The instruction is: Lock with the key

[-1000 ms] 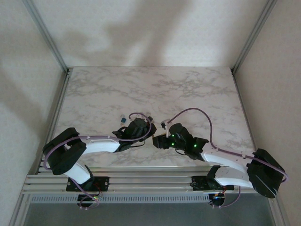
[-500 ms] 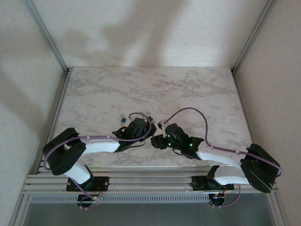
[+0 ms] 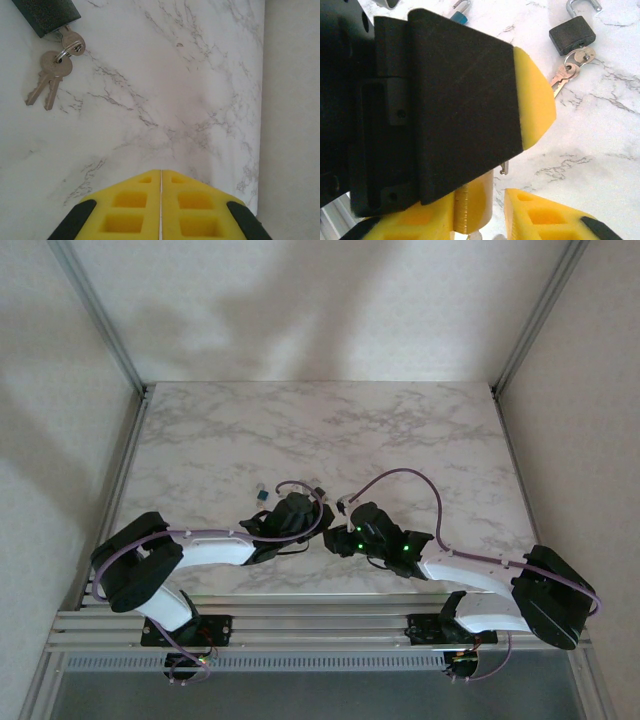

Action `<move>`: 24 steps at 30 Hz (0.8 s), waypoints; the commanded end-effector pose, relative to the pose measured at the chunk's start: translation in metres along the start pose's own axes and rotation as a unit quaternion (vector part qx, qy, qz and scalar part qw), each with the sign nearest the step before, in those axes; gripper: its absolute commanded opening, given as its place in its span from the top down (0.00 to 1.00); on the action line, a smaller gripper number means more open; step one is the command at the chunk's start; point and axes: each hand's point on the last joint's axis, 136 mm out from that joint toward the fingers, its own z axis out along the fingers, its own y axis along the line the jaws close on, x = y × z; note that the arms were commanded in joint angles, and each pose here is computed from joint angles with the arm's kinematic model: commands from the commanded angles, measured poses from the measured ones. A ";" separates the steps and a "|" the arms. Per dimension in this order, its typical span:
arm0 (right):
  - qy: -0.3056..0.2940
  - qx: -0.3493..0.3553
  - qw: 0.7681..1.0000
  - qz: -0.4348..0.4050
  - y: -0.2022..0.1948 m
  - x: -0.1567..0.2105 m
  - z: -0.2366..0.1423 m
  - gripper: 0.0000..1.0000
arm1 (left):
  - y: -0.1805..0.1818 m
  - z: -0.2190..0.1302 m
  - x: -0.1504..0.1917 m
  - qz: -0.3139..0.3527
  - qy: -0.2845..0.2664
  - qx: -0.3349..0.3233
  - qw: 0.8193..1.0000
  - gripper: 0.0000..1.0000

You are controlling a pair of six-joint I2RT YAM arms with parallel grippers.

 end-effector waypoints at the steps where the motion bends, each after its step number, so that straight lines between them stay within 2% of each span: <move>1: -0.014 -0.008 1.000 0.000 0.009 -0.012 0.000 0.74 | -0.019 -0.006 0.001 0.007 0.000 0.022 1.000 1.00; 6: -0.012 -0.007 1.000 0.002 0.008 -0.010 0.000 0.80 | -0.019 -0.008 -0.001 0.007 -0.004 0.023 1.000 1.00; 15: -0.015 -0.006 1.000 0.002 0.007 -0.010 -0.004 1.00 | -0.022 -0.012 -0.004 0.011 -0.011 0.025 1.000 1.00; 24: -0.019 -0.015 1.000 0.003 0.008 -0.007 -0.013 1.00 | -0.028 -0.023 -0.015 0.021 -0.033 0.026 0.999 1.00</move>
